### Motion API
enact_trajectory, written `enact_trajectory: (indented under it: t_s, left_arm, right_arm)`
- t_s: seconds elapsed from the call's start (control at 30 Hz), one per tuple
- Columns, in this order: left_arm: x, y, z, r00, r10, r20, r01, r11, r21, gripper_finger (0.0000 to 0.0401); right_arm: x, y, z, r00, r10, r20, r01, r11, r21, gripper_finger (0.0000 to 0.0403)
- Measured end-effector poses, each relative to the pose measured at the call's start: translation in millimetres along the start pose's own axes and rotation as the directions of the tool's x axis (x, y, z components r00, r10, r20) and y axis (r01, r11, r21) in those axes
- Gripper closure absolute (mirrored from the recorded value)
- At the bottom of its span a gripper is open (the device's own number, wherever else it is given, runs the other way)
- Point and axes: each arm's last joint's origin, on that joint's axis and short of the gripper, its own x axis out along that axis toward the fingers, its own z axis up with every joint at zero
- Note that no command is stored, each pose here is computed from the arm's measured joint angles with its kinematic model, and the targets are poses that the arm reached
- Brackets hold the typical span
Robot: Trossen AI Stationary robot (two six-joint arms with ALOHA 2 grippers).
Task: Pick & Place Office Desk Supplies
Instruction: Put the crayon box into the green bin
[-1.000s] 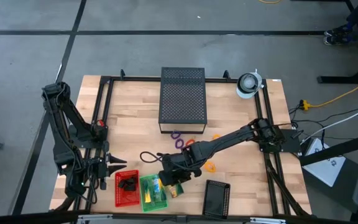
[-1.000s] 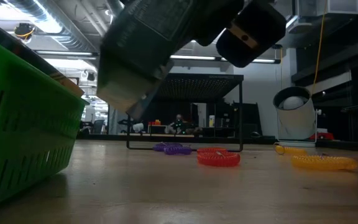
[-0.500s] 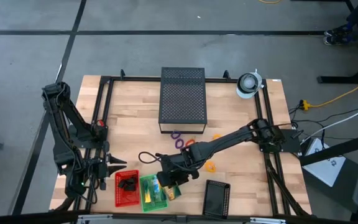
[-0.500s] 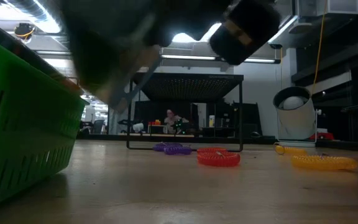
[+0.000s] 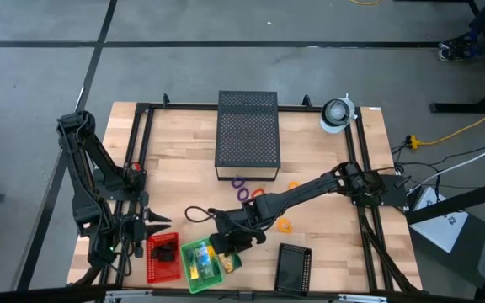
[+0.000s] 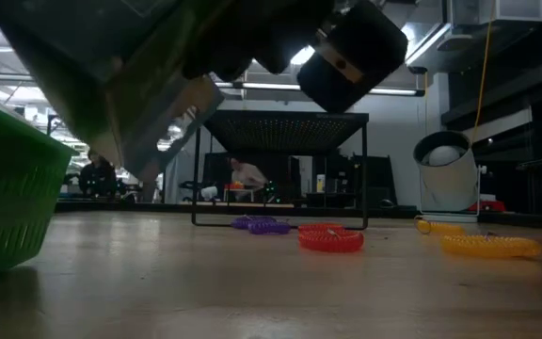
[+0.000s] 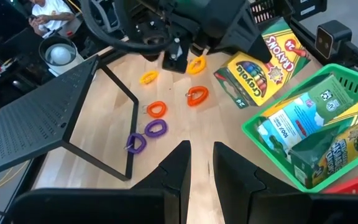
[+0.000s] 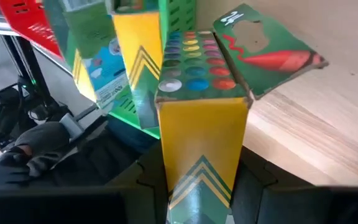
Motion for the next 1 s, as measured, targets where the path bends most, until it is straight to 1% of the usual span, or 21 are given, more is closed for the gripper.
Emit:
enact_trajectory:
  t_s: [0.17,0.27,0.3,0.37,0.43,0.5,0.57,0.67,0.77,0.87,1.0]
  left_arm:
    - [-1.0,-1.0,-0.6,1.0,-0.021,-0.01,0.021,1.0,0.01,0.0338]
    - [-3.9,-2.2,-0.7,1.0,-0.017,0.011,0.017,1.0,0.006,0.0338]
    - [-5.5,-2.9,-0.8,1.0,-0.016,0.022,0.016,1.0,-0.003,0.0338]
    - [-7.8,-4.6,-0.9,0.999,-0.034,0.026,0.034,0.999,-0.017,0.0338]
    - [-6.9,-5.9,-0.9,0.998,-0.066,0.004,0.066,0.996,-0.055,0.0338]
    - [-0.3,-9.6,0.7,0.995,-0.092,-0.027,0.09,0.993,-0.081,0.0338]
    - [9.7,-17.6,2.0,0.993,-0.109,-0.052,0.105,0.992,-0.07,0.0338]
    - [27.6,-35.4,4.2,0.979,-0.185,-0.09,0.182,0.982,-0.04,0.0338]
    - [46.4,-52.2,5.0,0.965,-0.24,-0.102,0.242,0.97,0.004,0.0338]
    - [59.5,-58.5,7.9,0.971,-0.225,-0.074,0.228,0.973,0.028,0.0338]
    - [73.5,-53.3,14.2,0.98,-0.192,-0.05,0.193,0.981,0.03,0.0338]
  right_arm:
    - [-8.9,12.6,-2.1,0.997,0.045,0.07,-0.039,0.996,-0.077,0.029]
    - [-15.8,18.7,-3.9,0.992,0.047,0.119,-0.03,0.989,-0.142,0.029]
    - [-17.7,19.3,-5.0,0.988,0.038,0.15,-0.012,0.985,-0.171,0.029]
    - [-21.4,17.9,-6.7,0.973,-0.007,0.23,0.06,0.972,-0.225,0.029]
    - [-25.0,19.9,-8.9,0.948,-0.018,0.318,0.118,0.947,-0.298,0.029]
    - [-29.3,27.5,-11.4,0.924,0.029,0.382,0.125,0.921,-0.37,0.029]
    - [-34.1,33.5,-14.6,0.899,0.059,0.433,0.148,0.892,-0.428,0.029]
    - [-39.7,39.5,-18.3,0.873,0.085,0.48,0.18,0.859,-0.479,0.029]
    - [-47.9,46.7,-23.6,0.859,0.108,0.5,0.191,0.839,-0.509,0.029]
    - [-57.4,53.0,-31.0,0.844,0.118,0.523,0.213,0.821,-0.53,0.029]
    - [-74.1,57.3,-44.3,0.803,0.085,0.59,0.292,0.806,-0.514,0.029]
